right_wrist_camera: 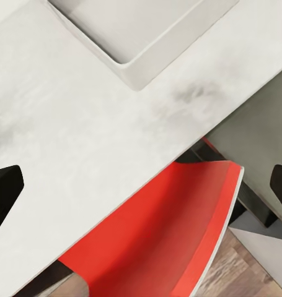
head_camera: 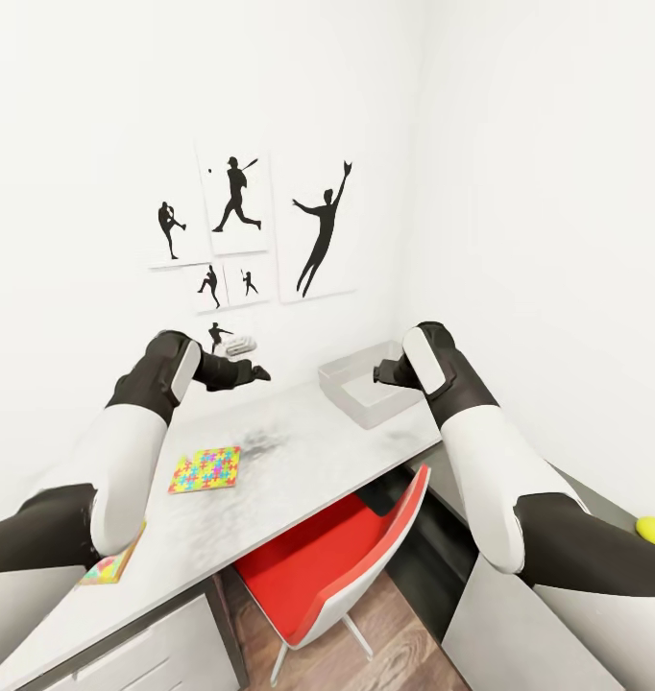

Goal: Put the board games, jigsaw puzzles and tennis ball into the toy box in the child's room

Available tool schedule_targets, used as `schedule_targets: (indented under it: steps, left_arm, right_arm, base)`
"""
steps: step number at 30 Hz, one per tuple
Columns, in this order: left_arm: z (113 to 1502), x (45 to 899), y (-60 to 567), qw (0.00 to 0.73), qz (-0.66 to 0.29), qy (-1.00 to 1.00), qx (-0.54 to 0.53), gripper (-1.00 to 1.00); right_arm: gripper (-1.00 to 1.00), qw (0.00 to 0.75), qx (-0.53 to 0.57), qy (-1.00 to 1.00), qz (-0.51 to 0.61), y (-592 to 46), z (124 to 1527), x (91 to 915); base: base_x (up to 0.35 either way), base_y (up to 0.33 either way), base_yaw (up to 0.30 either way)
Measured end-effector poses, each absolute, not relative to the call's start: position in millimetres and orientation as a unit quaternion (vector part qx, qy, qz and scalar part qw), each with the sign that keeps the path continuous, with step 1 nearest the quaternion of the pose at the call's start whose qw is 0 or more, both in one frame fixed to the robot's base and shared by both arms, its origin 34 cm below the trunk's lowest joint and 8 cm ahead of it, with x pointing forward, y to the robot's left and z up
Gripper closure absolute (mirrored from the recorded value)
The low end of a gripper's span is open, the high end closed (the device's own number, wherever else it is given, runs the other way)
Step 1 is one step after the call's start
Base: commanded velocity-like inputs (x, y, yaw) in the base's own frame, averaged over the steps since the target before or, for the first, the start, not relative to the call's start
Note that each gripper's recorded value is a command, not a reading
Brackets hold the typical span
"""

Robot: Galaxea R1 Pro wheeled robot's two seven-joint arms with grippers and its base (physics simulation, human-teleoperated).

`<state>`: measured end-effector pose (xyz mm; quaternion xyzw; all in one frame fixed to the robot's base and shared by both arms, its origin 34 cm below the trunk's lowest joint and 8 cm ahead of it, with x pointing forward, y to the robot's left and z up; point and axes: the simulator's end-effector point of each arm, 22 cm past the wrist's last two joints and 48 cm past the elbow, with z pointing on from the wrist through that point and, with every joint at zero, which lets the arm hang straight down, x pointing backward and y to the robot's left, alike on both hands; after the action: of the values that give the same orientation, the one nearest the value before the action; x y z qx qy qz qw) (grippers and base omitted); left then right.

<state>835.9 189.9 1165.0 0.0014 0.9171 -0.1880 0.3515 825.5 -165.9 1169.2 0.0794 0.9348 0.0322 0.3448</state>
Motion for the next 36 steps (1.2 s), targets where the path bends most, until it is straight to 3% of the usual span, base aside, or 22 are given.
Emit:
schedule_targets:
  steps: [36]
  left_arm:
    - [1224.5, 851.4, 150.0, 0.363, -0.202, 0.909, 0.033, -1.0]
  right_arm:
    - [-1.0, 0.36, 0.081, 0.929, 0.036, -166.6, 1181.6, 828.3]
  base:
    - [0.0, 0.0, 0.0]
